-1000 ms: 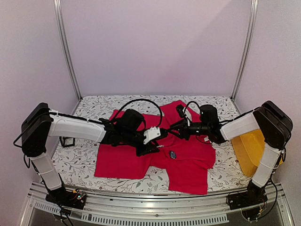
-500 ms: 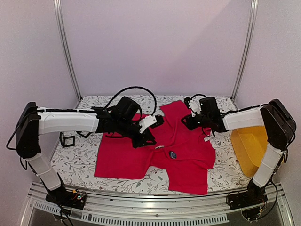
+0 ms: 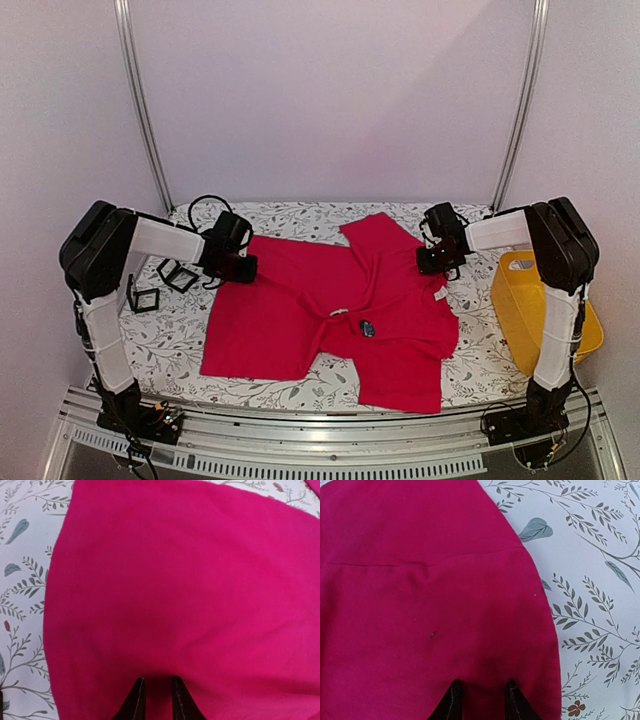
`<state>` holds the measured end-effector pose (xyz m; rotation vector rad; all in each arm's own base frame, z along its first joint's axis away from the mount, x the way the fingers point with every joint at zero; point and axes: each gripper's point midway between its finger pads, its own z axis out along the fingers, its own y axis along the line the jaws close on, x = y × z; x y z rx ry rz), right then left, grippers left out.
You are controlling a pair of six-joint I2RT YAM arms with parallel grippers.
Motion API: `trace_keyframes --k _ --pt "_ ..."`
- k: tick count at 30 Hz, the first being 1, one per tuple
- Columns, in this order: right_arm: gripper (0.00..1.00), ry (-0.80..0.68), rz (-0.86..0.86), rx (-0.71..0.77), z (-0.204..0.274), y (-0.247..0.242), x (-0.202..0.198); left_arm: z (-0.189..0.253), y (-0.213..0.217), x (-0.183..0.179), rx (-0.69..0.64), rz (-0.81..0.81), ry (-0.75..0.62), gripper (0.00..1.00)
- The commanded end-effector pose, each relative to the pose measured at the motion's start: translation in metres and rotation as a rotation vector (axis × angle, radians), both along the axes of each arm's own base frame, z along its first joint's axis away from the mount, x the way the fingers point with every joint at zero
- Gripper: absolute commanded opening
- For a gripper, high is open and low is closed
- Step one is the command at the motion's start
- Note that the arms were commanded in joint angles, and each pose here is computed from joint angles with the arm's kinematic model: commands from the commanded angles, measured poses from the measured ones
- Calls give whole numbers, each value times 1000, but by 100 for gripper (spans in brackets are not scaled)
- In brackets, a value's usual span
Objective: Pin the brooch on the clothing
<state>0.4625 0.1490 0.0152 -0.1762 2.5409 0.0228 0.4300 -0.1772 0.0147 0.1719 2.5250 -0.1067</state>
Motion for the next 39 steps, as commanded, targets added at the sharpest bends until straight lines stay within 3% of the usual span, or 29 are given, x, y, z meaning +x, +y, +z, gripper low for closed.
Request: trace_keyframes --k 1,5,9,18,23,29,31,33,34,35,37,39 --pt "29 126 -70 -39 -25 -24 1 -23 35 18 89 167 17 18" --pt "29 142 -99 -20 -33 -34 31 -38 78 43 90 293 52 18" --pt "30 131 -86 23 -32 -32 71 -37 84 72 -8 288 34 19" --pt "30 2 33 47 3 -13 143 13 78 119 28 210 -112 23" --pt "30 -80 44 24 55 -12 140 54 70 102 -19 208 -173 24" --pt "32 -147 105 71 104 6 90 87 49 58 -60 202 -228 31" --pt "34 -158 125 156 112 14 69 93 44 42 -66 195 -242 46" --pt "46 -171 145 225 117 18 42 105 39 28 -86 189 -262 67" --pt "62 -225 157 260 137 20 38 109 37 22 -99 187 -272 82" --pt "77 -222 146 271 126 15 24 114 37 16 -112 188 -290 97" --pt "97 -324 106 325 149 2 9 124 42 3 -132 206 -345 100" --pt "99 -479 74 362 187 -14 -4 144 49 -7 -146 230 -446 100"
